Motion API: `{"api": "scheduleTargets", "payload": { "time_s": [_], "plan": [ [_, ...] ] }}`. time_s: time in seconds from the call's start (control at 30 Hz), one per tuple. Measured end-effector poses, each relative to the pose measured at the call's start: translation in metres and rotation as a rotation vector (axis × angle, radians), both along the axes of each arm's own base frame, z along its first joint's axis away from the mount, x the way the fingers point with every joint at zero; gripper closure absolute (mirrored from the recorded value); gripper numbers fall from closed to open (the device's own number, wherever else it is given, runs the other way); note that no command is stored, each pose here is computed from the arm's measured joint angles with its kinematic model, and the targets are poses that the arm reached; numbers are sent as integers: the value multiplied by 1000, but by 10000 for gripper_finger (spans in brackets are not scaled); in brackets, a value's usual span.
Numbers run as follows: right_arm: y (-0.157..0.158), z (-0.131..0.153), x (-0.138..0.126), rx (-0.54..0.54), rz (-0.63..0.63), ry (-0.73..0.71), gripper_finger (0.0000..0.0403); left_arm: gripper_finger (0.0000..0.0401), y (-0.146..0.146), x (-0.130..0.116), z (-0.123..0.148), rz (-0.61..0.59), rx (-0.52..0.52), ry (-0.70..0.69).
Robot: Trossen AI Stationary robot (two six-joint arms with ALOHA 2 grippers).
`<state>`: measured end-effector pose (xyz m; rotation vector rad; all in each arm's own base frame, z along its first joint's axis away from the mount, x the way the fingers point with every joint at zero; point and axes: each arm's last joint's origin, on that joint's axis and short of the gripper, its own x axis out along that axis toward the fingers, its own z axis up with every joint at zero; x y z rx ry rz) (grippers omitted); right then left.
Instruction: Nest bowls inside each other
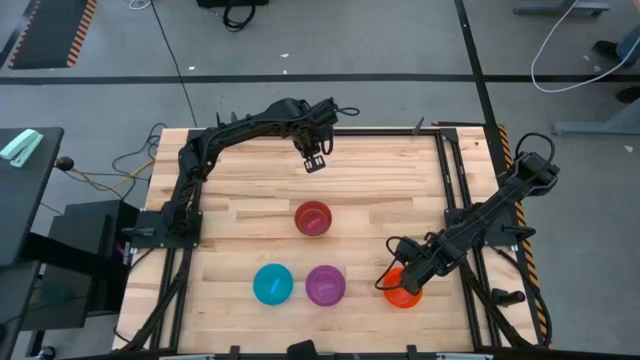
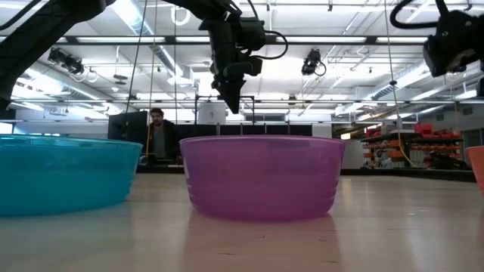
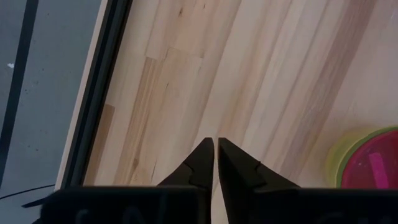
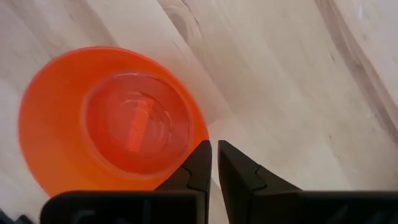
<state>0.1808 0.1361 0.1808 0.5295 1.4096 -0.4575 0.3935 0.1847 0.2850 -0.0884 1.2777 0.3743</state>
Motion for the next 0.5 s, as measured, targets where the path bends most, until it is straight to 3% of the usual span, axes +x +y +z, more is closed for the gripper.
{"api": "scheduleTargets", "payload": {
  "time_s": [0.5],
  "plan": [
    [3, -8, 2, 63, 7, -35, 366, 374, 0, 0, 0, 0, 0, 0]
  ]
}}
